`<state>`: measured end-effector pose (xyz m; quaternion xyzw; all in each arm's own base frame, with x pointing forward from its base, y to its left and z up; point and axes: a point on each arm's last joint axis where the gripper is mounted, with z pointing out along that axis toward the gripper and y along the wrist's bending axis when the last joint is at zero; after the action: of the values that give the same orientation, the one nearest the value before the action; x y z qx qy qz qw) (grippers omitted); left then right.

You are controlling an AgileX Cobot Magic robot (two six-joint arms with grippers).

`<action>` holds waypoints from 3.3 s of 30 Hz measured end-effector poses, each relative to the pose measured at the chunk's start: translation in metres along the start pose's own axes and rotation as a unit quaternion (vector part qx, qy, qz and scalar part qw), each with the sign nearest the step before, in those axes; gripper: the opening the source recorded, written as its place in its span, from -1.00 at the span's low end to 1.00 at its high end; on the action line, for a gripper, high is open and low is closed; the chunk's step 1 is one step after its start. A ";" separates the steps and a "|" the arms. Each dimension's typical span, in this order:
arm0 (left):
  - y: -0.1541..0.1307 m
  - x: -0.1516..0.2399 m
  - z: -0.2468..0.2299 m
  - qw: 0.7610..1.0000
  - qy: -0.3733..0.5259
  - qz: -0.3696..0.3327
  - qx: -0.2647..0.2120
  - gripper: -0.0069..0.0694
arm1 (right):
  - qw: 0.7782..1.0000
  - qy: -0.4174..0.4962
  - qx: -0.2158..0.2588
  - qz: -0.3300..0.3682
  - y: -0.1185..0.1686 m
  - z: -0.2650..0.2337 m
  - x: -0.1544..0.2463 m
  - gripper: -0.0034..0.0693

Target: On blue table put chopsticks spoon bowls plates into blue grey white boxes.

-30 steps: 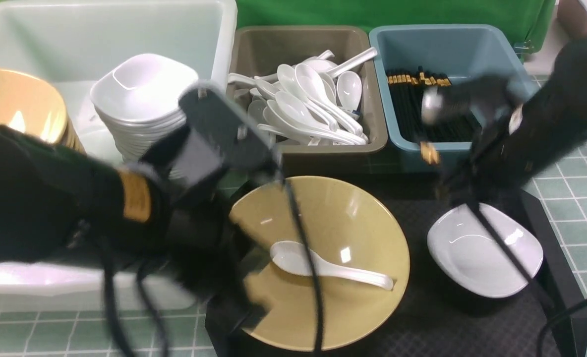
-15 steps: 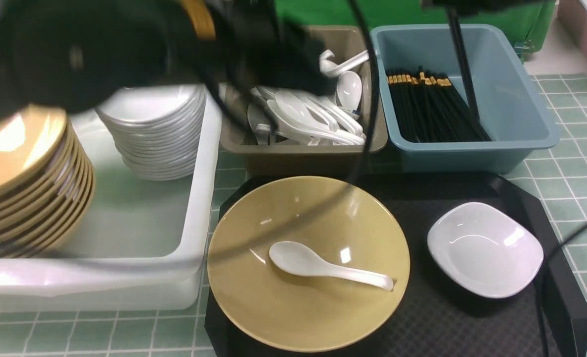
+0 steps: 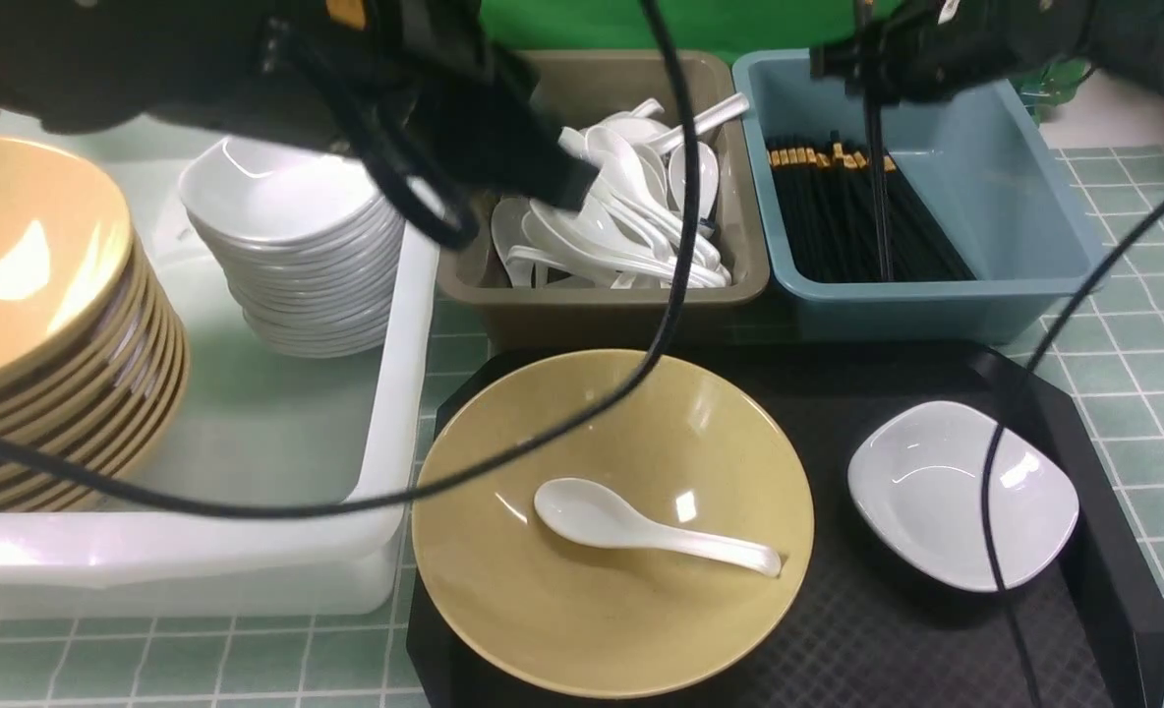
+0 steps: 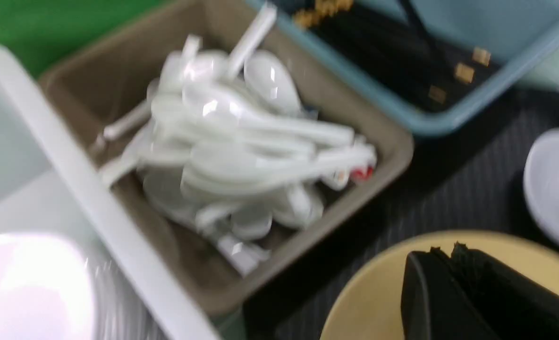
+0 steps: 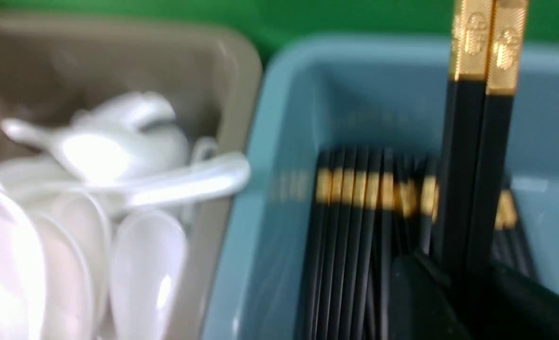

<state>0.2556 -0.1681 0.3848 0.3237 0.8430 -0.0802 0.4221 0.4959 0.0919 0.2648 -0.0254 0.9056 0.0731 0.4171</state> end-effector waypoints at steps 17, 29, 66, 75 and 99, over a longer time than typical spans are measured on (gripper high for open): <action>-0.008 0.065 -0.090 0.998 0.061 -0.016 0.010 -0.81 | 0.972 0.142 -0.057 -0.176 0.051 -0.120 -0.034 0.20; -0.024 0.164 -0.132 0.999 -0.002 -0.041 0.008 -0.81 | 0.889 0.201 -0.211 -0.353 0.173 -0.190 0.054 0.20; -0.022 0.148 -0.086 0.992 -0.046 -0.117 0.006 -0.81 | 0.786 0.336 -0.179 -0.486 0.205 -0.096 0.152 -0.42; 0.021 0.073 -0.062 0.984 -0.059 -0.153 -0.066 -0.81 | 0.876 0.167 -0.118 -0.437 0.191 -0.132 0.043 -0.42; 0.051 0.041 0.003 0.990 0.036 -0.140 0.000 -0.81 | 0.983 0.008 -0.071 -0.170 0.148 -0.051 -0.003 0.62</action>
<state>0.2711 -0.1100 0.3590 0.2054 0.8944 -0.1265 0.3767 0.4432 0.2305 0.3162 -0.2094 0.8840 0.0651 0.4130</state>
